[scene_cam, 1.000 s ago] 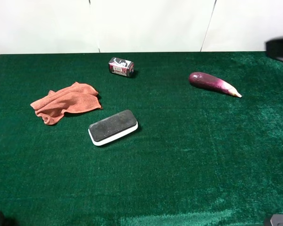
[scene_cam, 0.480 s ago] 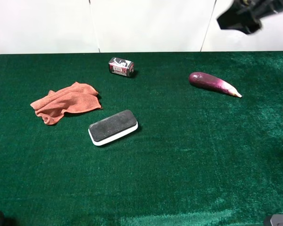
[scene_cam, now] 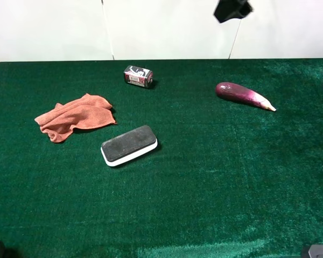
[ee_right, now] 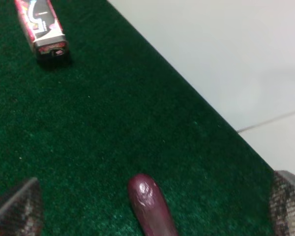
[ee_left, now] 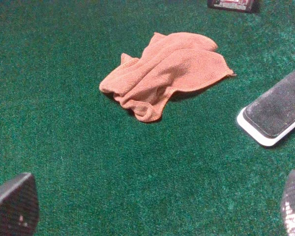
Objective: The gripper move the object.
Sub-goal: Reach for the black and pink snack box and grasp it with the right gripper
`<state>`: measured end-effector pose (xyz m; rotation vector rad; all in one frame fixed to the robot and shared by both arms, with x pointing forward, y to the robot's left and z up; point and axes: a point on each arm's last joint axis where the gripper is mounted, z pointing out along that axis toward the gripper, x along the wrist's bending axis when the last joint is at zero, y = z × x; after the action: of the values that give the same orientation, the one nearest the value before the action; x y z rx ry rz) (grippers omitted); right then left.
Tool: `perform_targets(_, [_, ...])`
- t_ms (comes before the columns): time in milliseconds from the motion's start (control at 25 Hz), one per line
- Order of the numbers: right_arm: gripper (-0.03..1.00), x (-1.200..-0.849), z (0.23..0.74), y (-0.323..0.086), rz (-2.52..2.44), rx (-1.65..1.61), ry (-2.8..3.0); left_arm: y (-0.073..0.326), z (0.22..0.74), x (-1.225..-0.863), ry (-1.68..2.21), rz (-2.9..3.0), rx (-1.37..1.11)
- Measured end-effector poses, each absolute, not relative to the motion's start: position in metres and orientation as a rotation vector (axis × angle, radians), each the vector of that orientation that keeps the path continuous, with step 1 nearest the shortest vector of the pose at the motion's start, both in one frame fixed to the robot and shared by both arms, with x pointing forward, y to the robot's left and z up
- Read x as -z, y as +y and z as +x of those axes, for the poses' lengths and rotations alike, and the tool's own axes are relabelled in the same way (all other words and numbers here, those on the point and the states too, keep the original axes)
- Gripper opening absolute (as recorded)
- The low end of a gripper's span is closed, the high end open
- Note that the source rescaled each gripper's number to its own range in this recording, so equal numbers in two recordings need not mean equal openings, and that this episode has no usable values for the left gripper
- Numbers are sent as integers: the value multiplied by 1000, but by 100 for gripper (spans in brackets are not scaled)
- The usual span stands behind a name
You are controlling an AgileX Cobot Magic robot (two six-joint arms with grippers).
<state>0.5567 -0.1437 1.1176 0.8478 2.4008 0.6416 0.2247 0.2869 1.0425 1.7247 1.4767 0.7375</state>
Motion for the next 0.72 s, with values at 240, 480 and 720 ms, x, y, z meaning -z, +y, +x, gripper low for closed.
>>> perform_targets(240, [100,-1107,590,-119,797,-625,2548,287,225,-1042,1477,1725,-737])
perform_targets(480, [100,-1093,619,-100,790,-605,2640,287,225,-1042,1477,1725,-737])
perform_targets(720, [100,-1074,642,-80,752,-625,2706,287,225,-1042,1477,1725,-737])
